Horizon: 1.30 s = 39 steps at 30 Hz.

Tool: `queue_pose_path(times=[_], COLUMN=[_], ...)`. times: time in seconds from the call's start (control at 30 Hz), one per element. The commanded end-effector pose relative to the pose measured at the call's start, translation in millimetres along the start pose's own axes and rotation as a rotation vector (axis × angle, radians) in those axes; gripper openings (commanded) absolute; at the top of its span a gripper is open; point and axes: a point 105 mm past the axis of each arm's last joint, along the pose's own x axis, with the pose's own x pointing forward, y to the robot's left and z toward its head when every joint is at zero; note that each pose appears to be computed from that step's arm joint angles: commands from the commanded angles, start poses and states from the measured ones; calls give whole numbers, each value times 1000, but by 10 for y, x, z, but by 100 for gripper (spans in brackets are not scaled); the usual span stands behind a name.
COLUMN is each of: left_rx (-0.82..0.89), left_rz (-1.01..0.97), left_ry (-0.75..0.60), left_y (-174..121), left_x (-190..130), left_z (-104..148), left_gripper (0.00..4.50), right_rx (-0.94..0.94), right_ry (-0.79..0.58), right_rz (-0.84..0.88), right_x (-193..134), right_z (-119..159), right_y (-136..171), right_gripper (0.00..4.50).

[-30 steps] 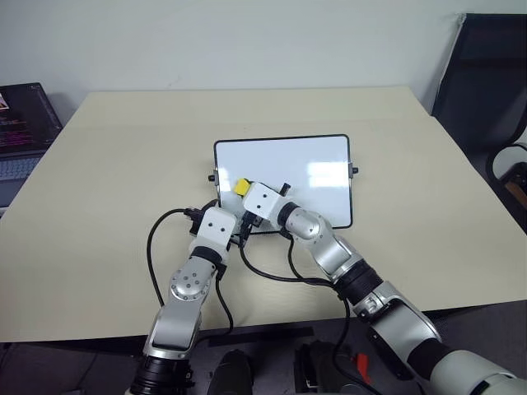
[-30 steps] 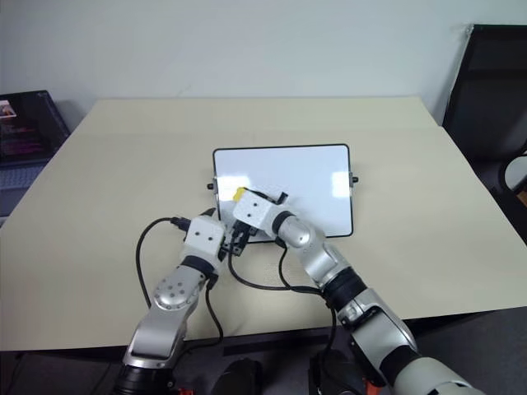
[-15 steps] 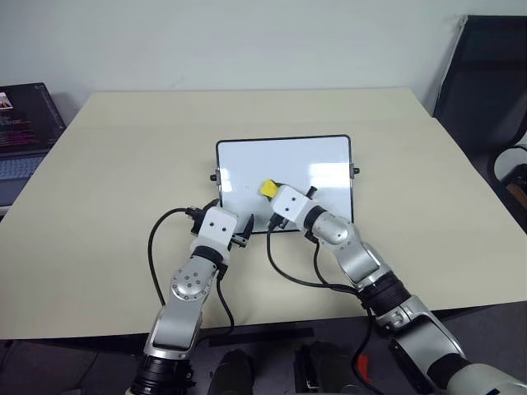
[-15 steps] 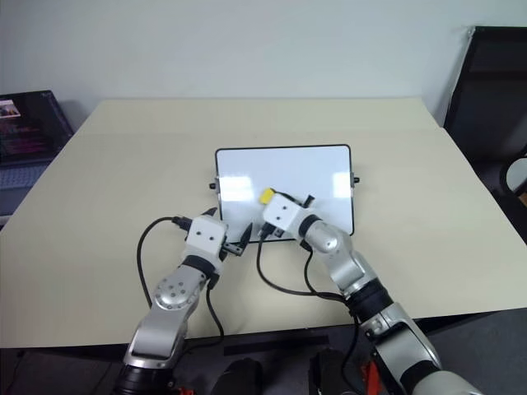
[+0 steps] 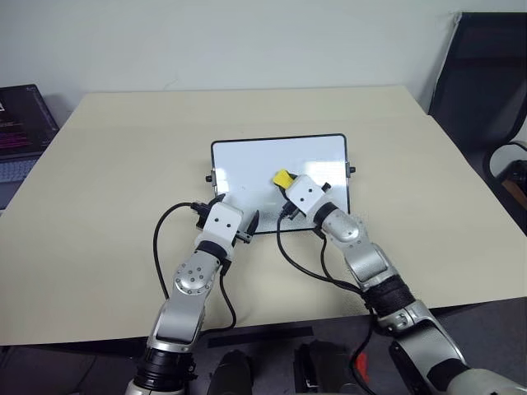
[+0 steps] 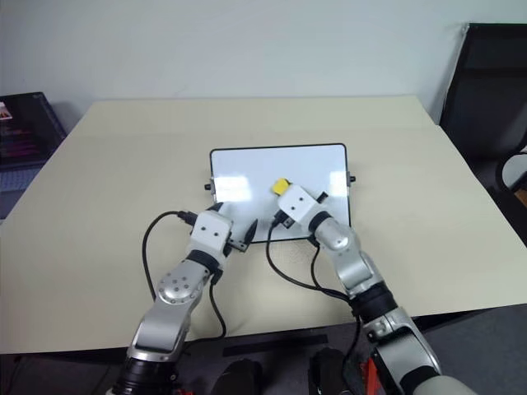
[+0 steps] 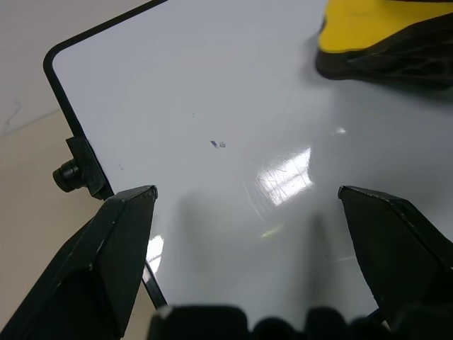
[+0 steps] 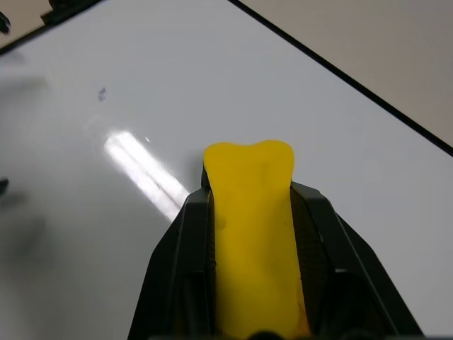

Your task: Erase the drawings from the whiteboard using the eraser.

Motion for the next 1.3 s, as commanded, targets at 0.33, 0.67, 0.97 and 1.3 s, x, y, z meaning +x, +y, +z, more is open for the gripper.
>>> queue_pose_path(times=[0.33,0.67,0.97,1.3], left_rx=[21,26,30,23], left_rz=[66,74,72,58], left_ry=[-17,-14,-21,-21], left_y=[119,147,161,114], left_x=[-91,-82,-34,-48], left_z=[56,66,80,76], left_gripper=[450,450,450,450], right_rx=[-153,-280,-293,-258], right_ry=[-129,-57,-1,-1], right_rz=[58,64,101,139], right_x=[374,373,181,193], right_z=[436,310,105,121], right_y=[267,199,196,282], right_gripper=[112,112,112,112])
